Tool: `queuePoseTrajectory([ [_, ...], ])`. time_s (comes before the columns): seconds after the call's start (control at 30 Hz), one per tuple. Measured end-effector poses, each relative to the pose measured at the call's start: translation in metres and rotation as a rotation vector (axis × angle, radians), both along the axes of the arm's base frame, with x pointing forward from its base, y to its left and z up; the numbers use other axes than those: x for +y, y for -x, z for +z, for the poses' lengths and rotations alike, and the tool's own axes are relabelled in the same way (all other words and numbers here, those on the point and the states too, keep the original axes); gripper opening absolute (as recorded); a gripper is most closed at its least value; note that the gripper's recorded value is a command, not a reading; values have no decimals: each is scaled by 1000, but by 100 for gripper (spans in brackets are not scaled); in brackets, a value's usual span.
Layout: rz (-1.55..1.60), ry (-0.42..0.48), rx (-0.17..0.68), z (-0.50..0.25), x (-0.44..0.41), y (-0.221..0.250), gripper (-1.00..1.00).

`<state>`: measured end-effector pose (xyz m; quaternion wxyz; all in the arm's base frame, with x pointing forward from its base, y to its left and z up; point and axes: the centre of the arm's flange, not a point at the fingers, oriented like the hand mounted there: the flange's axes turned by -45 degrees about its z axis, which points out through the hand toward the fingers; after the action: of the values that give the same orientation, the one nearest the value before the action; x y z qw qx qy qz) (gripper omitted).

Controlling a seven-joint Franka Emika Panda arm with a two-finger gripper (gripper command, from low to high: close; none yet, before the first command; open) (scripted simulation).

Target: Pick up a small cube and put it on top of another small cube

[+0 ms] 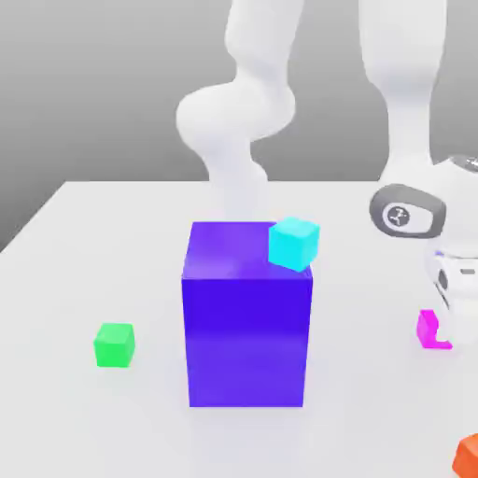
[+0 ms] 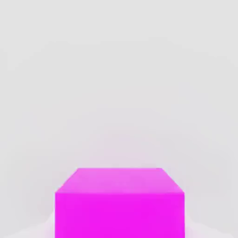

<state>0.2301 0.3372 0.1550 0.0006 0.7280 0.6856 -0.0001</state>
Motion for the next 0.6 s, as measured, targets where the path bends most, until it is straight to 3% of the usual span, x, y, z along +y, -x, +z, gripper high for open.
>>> queuePoseTrajectory([
  [0.13,15,-23,-13,41,8,-4,-100],
  [0.4,46,-64,-139,108,-83,-138,-100],
  [0.6,89,-46,-231,154,-189,-206,-100],
])
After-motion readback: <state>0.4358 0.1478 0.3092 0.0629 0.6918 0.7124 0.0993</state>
